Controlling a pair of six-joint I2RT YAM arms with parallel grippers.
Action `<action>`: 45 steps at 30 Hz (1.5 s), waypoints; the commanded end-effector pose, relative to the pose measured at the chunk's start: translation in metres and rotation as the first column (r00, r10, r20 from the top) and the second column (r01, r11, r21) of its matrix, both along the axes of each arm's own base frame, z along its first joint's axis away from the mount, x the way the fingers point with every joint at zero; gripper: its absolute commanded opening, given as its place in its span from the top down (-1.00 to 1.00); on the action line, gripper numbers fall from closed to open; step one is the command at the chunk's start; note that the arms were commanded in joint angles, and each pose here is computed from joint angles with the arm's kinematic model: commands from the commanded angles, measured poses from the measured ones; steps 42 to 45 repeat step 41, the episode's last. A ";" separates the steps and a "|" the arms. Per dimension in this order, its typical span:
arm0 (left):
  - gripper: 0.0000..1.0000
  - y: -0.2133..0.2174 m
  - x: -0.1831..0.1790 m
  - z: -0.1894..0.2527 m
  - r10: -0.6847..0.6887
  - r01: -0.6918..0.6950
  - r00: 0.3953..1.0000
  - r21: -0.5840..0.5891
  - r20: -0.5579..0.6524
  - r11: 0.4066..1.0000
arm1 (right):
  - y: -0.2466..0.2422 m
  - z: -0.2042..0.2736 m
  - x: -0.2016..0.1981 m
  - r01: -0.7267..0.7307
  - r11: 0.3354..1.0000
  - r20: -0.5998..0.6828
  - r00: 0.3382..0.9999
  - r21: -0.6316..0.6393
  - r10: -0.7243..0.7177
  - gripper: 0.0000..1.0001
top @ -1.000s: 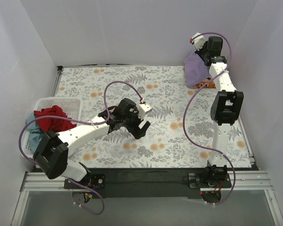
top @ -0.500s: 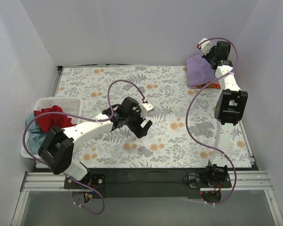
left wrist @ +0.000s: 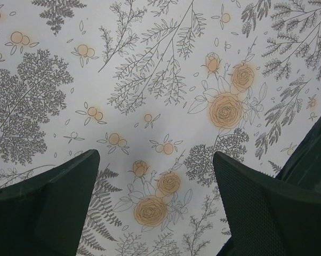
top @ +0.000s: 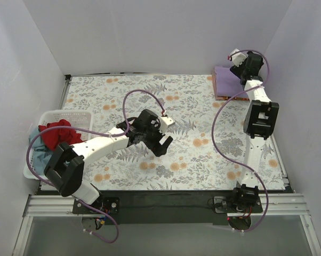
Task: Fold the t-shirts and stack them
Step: Neatly place the folded tshirt to the corner, then reset both grippers
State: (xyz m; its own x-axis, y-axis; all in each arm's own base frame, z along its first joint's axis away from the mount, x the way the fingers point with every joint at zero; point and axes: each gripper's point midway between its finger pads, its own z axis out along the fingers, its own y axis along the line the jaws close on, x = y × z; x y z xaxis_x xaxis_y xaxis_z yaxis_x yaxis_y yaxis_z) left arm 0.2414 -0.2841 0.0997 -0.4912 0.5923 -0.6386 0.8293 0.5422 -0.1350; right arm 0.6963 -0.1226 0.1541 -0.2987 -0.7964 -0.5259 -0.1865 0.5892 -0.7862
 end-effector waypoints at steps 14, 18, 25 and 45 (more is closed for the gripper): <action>-0.75 0.050 0.045 0.084 0.237 -0.276 0.956 -0.260 -0.173 0.925 | 0.061 0.213 -0.119 -0.076 0.906 0.142 0.990 0.417 0.018 -0.97; -0.75 0.081 0.078 0.100 0.313 -0.379 0.915 -0.281 -0.254 0.882 | 0.097 0.224 -0.176 -0.119 0.818 0.067 0.993 0.562 0.098 -0.97; -0.75 0.130 0.130 0.121 0.431 -0.492 0.868 -0.312 -0.246 0.813 | 0.148 0.170 -0.280 -0.046 0.651 -0.140 0.963 0.758 0.231 -0.97; -0.75 0.158 0.074 0.048 0.537 -0.586 0.801 -0.162 -0.264 0.794 | 0.180 0.015 -0.408 0.133 0.581 -0.365 0.880 0.803 0.305 -0.97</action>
